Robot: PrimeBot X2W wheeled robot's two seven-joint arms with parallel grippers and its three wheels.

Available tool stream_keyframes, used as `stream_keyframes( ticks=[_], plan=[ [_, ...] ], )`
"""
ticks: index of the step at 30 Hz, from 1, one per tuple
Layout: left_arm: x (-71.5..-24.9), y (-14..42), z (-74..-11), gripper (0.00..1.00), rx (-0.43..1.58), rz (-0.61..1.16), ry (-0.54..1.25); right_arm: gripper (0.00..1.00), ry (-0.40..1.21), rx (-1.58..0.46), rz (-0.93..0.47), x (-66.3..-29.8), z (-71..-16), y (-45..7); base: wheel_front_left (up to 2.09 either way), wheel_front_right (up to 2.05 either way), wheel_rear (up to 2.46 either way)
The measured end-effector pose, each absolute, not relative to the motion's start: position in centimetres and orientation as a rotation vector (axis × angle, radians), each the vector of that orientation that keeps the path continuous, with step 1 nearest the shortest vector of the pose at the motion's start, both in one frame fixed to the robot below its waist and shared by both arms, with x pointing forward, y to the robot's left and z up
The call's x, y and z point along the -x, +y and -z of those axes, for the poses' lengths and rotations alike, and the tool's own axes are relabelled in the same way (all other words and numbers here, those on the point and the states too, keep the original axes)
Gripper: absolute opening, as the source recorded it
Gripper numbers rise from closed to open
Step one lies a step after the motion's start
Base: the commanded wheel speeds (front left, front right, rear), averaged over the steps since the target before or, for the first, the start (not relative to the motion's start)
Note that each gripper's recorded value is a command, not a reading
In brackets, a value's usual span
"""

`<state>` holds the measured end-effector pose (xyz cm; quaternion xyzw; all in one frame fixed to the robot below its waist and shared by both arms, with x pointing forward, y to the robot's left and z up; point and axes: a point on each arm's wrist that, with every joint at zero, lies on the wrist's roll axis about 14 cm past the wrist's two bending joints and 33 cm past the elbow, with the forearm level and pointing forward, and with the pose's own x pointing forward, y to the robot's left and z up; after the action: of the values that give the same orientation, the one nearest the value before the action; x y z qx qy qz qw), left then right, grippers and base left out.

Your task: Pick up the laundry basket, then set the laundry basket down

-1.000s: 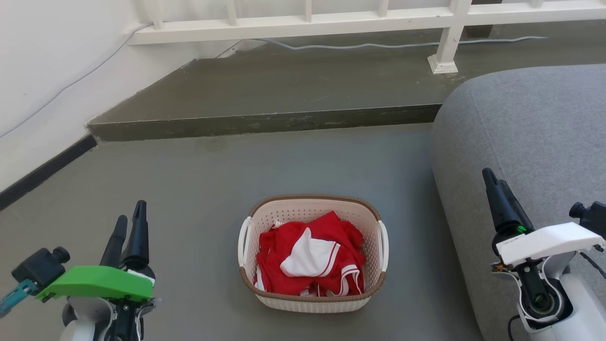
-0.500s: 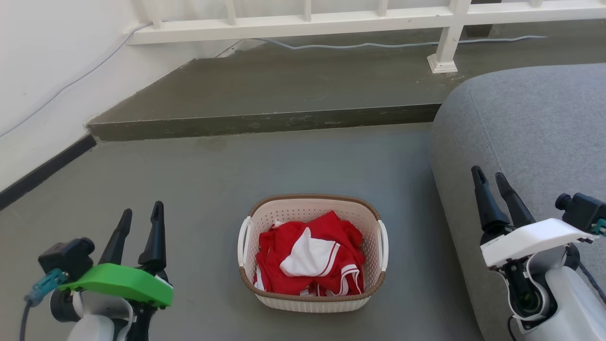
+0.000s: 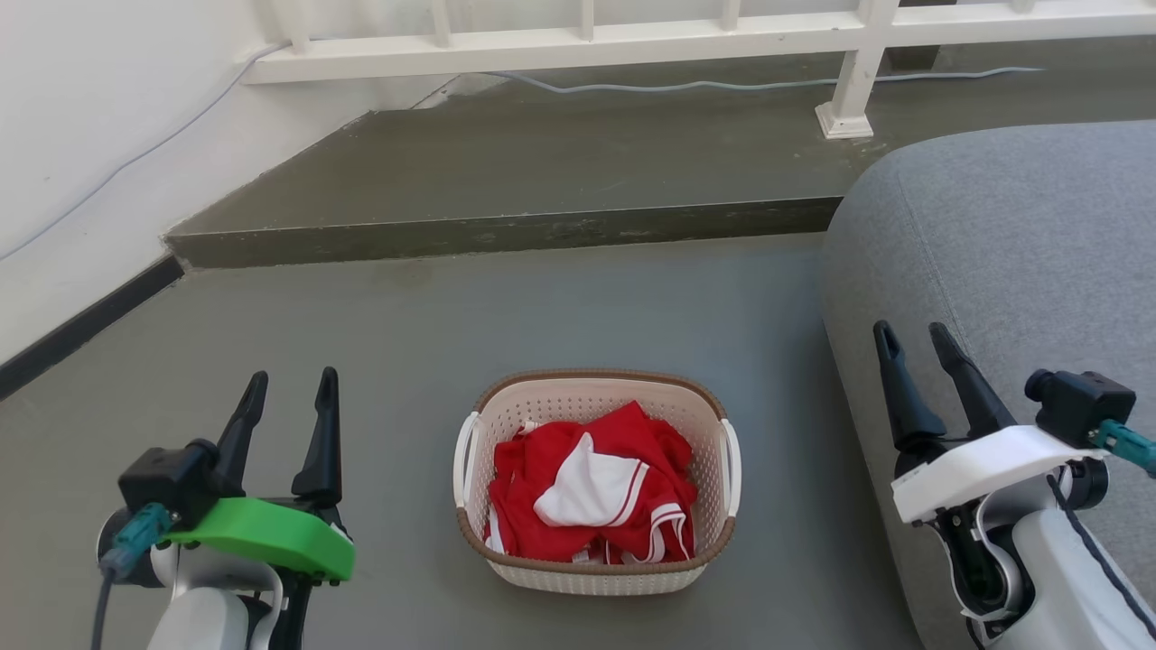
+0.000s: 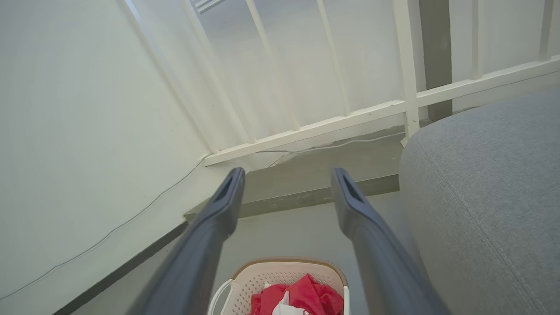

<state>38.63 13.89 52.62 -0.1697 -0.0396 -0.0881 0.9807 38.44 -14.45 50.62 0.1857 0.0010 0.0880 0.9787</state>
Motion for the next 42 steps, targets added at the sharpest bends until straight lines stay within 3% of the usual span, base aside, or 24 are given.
stream_keyframes(
  ticks=[15,42],
  plan=[
    [-38.5,13.0,-53.6,1.0,0.16,0.213,-0.145,1.0,-0.062,-0.189,-0.229,-38.5,-51.5,-13.4,0.0,0.0,0.0],
    [-38.5,12.8,-53.6,1.0,0.172,0.214,-0.149,1.0,-0.078,-0.192,-0.207,-38.8,-51.8,-14.0,0.0,0.0,0.0]
  ],
)
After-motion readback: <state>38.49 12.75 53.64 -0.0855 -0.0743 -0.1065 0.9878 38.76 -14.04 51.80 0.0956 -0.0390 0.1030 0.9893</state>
